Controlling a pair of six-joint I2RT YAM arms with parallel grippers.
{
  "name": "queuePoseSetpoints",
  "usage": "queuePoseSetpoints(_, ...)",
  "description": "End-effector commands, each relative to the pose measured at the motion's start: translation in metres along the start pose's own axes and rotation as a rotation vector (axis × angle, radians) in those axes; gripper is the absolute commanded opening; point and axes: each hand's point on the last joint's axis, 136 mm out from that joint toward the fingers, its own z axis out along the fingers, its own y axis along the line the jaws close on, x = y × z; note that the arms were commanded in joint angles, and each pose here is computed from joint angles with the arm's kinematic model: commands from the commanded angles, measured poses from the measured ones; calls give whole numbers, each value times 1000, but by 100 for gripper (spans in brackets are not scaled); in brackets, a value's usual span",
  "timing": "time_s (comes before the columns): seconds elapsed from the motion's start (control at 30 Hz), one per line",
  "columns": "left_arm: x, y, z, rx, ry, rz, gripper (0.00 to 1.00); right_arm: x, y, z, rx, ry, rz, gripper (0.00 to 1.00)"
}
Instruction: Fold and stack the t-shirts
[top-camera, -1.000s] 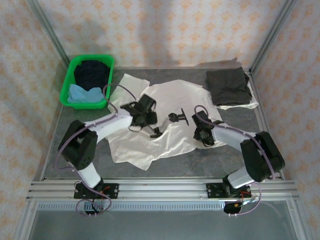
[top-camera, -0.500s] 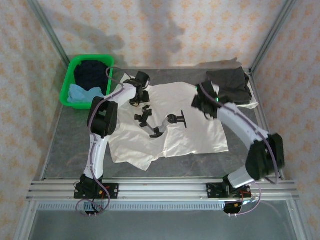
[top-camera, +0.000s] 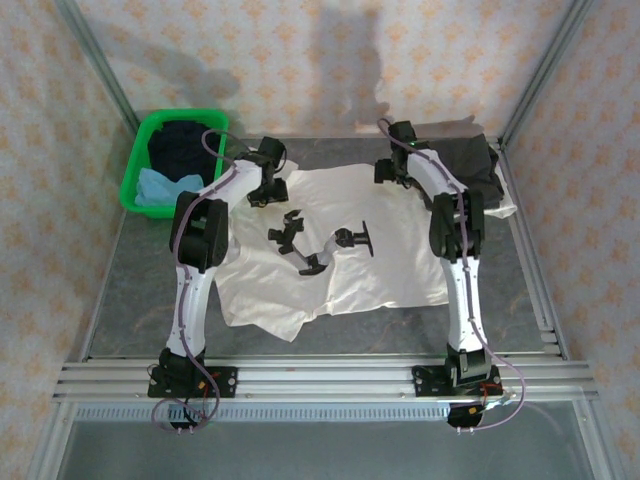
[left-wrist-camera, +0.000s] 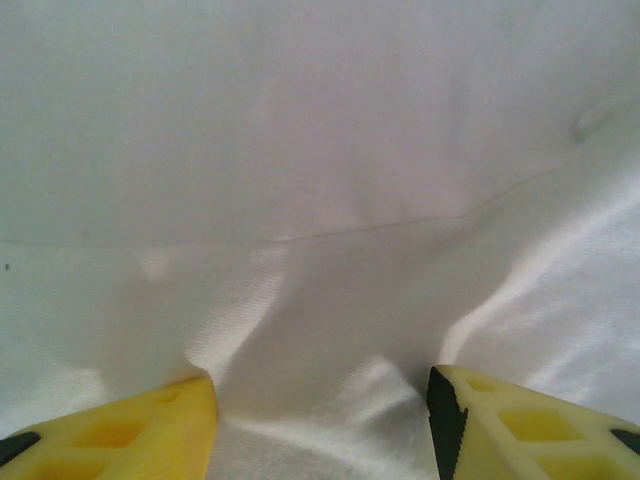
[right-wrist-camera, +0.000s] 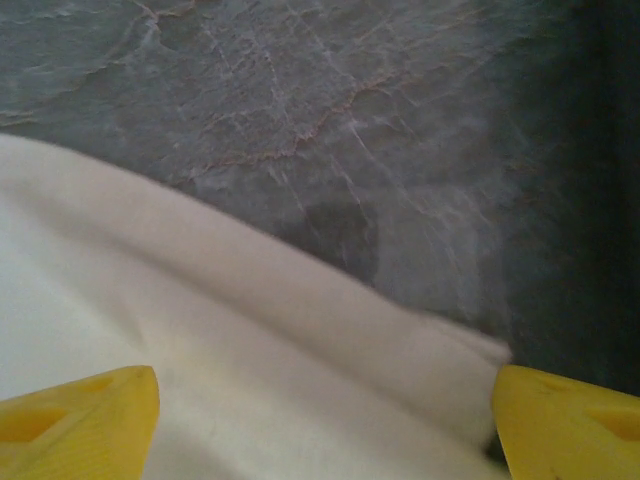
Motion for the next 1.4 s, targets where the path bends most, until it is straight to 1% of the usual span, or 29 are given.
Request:
queuePoseSetpoints(0.0,9,9,8,-21,52,25,58,17,2,0,-31,134,-64,77)
queuePoseSetpoints(0.03,10,9,8,-21,55,25,58,19,8,-1,-61,149,-60,72)
queuePoseSetpoints(0.07,9,9,8,-18,55,22,58,19,14,-4,-90,154,-51,65)
queuePoseSetpoints(0.13,9,6,9,-5,58,22,58,20,22,-14,-121,156,-25,46)
queuePoseSetpoints(0.2,9,4,10,2,61,22,58,23,29,-26,-128,159,-19,31)
queuePoseSetpoints(0.27,7,4,11,1,63,24,57,35,36,-38,-110,174,-14,20)
queuePoseSetpoints(0.3,7,3,11,1,63,28,57,45,45,-43,-117,180,-30,16)
queuePoseSetpoints(0.33,6,4,11,1,64,29,57,53,51,-47,-96,169,-53,15)
queuePoseSetpoints(0.43,5,5,12,9,65,21,57,81,67,-63,32,112,-156,17)
queuePoseSetpoints(0.47,5,6,12,12,66,18,57,85,73,-70,47,90,-177,18)
queuePoseSetpoints(0.5,5,5,12,14,68,19,57,97,83,-74,38,94,-199,21)
queuePoseSetpoints(0.57,4,5,11,16,68,20,57,120,103,-82,-36,113,-225,33)
queuePoseSetpoints(0.63,5,4,11,21,71,21,57,134,113,-94,-108,127,-213,50)
queuePoseSetpoints(0.7,6,4,10,26,71,24,57,129,109,-111,-128,97,-174,57)
queuePoseSetpoints(0.73,6,4,10,25,71,25,57,122,106,-119,-143,72,-148,60)
queuePoseSetpoints(0.8,7,5,11,21,74,25,57,104,91,-130,-142,19,-88,64)
queuePoseSetpoints(0.83,7,5,11,21,75,25,57,96,80,-130,-121,5,-60,65)
queuePoseSetpoints(0.93,8,4,11,25,80,29,57,70,36,-119,40,-10,8,65)
queuePoseSetpoints(1.0,9,4,10,30,82,25,57,58,16,-99,79,8,54,64)
queuePoseSetpoints(1.03,9,3,11,34,85,25,57,53,9,-90,74,37,86,63)
queuePoseSetpoints(1.13,10,2,9,44,86,26,56,42,9,-63,25,71,125,60)
queuePoseSetpoints(1.23,10,3,9,35,87,31,56,33,26,-42,-45,106,125,59)
queuePoseSetpoints(1.37,10,4,7,34,88,37,56,41,44,-20,-86,178,105,62)
